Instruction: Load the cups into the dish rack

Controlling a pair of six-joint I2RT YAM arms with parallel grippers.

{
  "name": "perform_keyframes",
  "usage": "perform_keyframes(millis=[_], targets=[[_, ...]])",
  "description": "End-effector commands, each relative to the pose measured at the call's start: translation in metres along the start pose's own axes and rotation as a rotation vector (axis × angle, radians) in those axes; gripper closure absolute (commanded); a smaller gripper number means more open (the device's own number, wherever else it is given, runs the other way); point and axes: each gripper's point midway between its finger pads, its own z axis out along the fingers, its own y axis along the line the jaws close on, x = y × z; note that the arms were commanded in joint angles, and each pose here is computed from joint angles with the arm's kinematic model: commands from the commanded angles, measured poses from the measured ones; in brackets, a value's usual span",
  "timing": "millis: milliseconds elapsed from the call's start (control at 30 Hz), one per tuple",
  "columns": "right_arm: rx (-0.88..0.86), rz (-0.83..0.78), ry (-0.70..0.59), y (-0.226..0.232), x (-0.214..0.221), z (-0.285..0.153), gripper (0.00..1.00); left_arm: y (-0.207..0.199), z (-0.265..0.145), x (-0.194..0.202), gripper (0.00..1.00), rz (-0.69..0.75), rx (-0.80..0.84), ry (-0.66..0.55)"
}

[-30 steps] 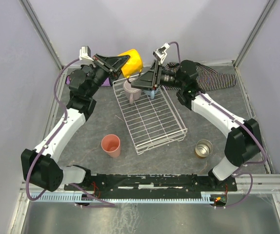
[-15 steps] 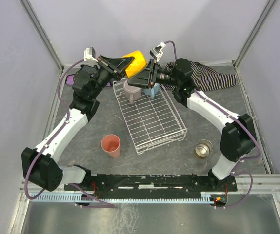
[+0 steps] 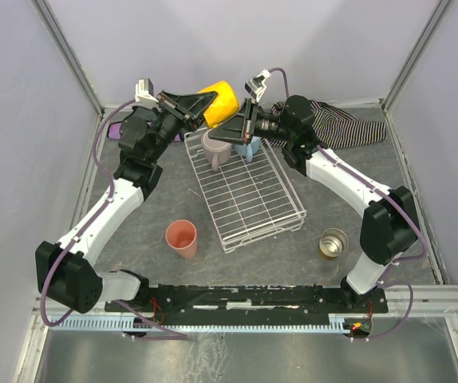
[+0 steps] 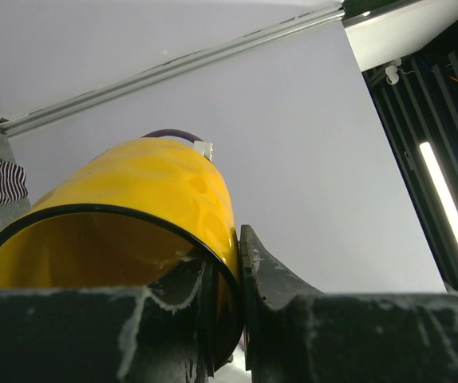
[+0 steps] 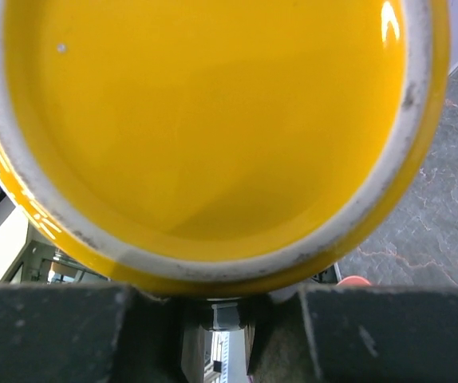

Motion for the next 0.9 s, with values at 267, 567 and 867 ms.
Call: perform_keyframes(millis=[267,567,867], targets=[[0.087,-0.159,-0.053,0.021,-0.004,-0.013,0.99,-0.022,-0.01,0.025,0.75,0.044,0.061,0.113],[0.138,-0.222,-0.099,0.026,-0.012,-0.021,0.99,0.003,-0.012,0.026,0.38,0.095,-0.036,0.112],[0.214,-0.24,-0.17,0.016,-0.032,-0.038,0.99,0.048,-0.035,0.031,0.31,0.133,-0.209,0.125]])
